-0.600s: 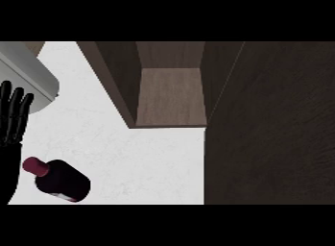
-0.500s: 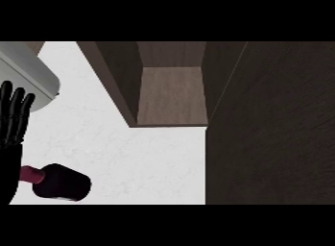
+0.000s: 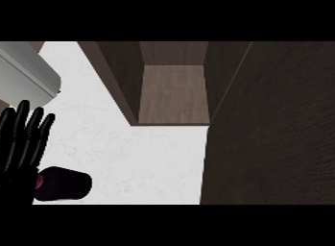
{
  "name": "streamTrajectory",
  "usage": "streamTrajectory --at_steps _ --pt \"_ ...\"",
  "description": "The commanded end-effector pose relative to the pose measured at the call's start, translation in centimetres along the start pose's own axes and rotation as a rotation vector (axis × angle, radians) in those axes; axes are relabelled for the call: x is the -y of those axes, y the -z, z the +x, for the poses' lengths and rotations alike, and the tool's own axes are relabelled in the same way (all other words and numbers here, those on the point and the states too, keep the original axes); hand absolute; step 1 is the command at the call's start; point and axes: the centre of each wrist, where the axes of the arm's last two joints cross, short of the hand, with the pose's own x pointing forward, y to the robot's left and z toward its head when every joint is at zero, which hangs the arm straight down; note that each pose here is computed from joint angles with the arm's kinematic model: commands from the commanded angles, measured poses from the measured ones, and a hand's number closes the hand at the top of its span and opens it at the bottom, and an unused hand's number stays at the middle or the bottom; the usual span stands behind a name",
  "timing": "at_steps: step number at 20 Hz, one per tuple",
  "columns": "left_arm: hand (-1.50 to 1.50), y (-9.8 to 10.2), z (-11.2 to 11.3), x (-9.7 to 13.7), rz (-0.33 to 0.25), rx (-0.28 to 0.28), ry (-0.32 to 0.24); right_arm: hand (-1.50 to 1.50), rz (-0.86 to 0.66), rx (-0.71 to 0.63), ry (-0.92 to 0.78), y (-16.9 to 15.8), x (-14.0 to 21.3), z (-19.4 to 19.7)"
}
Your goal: Pick up the wine, place it into the cabinet and close the cabinet
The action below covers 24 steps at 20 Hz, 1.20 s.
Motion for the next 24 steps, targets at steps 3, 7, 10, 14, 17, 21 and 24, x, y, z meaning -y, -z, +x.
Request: streamTrajectory --at_steps 3,7,10,14,17,21,24 --pt "-1.50 -1.2 2.6 3.2 -0.007 -0.051 -0.092 -1.50 0.075 -0.017 0.049 0.6 -0.1 3.0" --pt "-1.50 -1.4 4.4 4.9 0.005 -0.027 -0.083 -1.50 0.062 -0.022 0.053 -1.3 -0.3 5.1" --pt "-1.50 -2.4 4.3 6.5 -0.010 -0.043 -0.102 -1.50 0.064 -0.026 0.065 0.1 0.5 5.0" --pt "-1.50 -1.6 5.4 7.3 -0.020 -0.029 -0.080 -1.50 0.062 -0.017 0.056 0.0 -1.2 6.3" --pt "-1.50 -0.7 4.9 9.9 0.004 -0.025 -0.094 -1.50 0.063 -0.014 0.074 -0.3 -1.7 7.1" --pt "-1.50 -1.8 6.7 7.9 0.013 -0.021 -0.087 -1.50 0.043 -0.031 0.054 1.9 -0.4 6.8" --pt "-1.50 -1.3 7.6 8.6 0.066 -0.038 -0.099 -1.50 0.056 -0.031 0.056 0.9 -1.0 6.0"
